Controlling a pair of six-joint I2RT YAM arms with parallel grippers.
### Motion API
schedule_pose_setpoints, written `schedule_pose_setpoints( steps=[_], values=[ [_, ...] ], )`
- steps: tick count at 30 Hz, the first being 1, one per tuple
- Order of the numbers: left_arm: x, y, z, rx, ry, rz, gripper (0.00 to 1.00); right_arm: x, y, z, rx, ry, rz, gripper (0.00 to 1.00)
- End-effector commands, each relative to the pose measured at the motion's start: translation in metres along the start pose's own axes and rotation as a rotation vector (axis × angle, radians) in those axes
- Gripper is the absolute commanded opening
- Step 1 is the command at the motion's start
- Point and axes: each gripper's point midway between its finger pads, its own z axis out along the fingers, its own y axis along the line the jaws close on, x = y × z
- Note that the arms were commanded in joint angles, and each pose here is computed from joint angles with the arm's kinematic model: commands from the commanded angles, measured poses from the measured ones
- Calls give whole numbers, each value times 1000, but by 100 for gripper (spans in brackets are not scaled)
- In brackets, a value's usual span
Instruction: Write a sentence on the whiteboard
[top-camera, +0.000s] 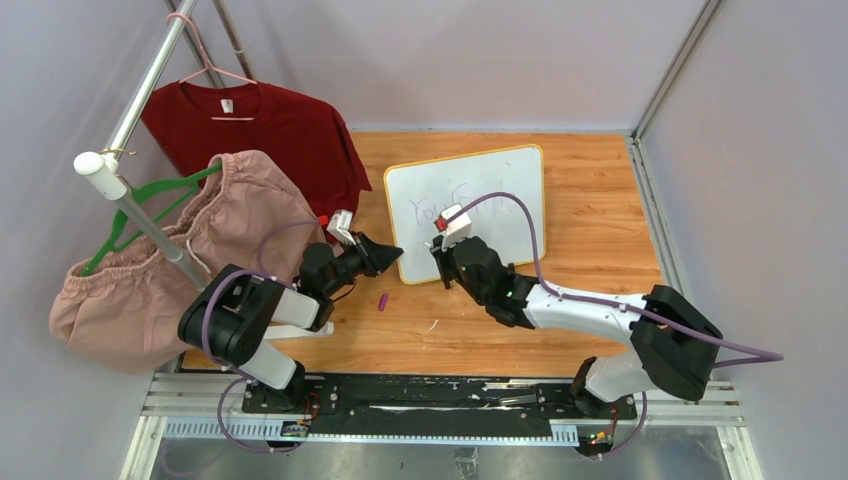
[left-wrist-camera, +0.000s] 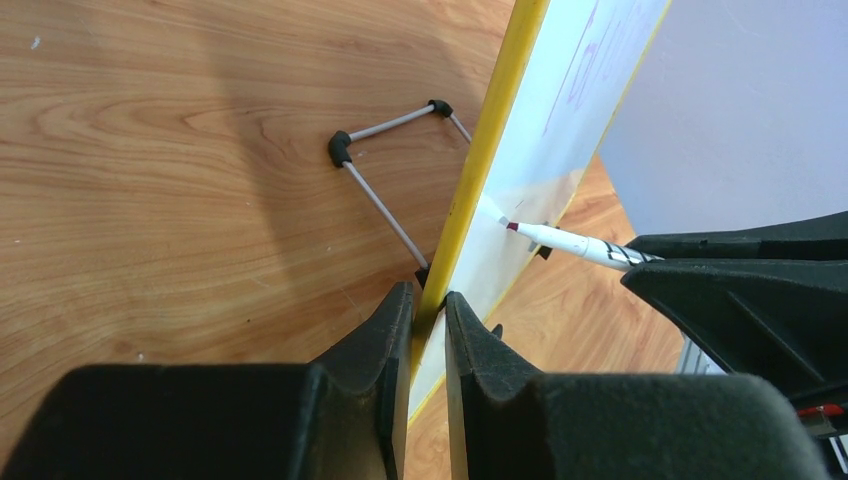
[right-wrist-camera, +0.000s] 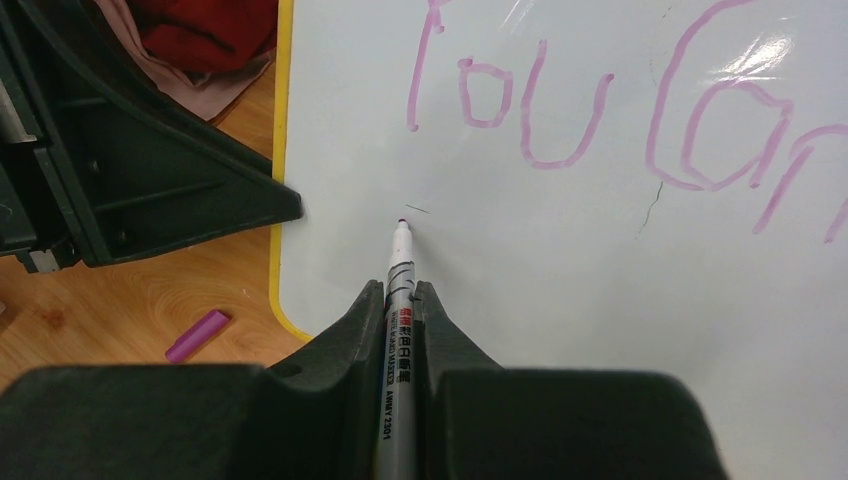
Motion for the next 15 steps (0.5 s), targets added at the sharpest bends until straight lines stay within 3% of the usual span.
schedule_pose_setpoints(
  steps=[1,15],
  values=[
    [-7,-13,-1,48,-30,23,2,-5,3,4,25,-9,21,0],
    [-10,-15,-2,51,-40,26,0,23,-3,-3,41,73,11,0]
  ],
)
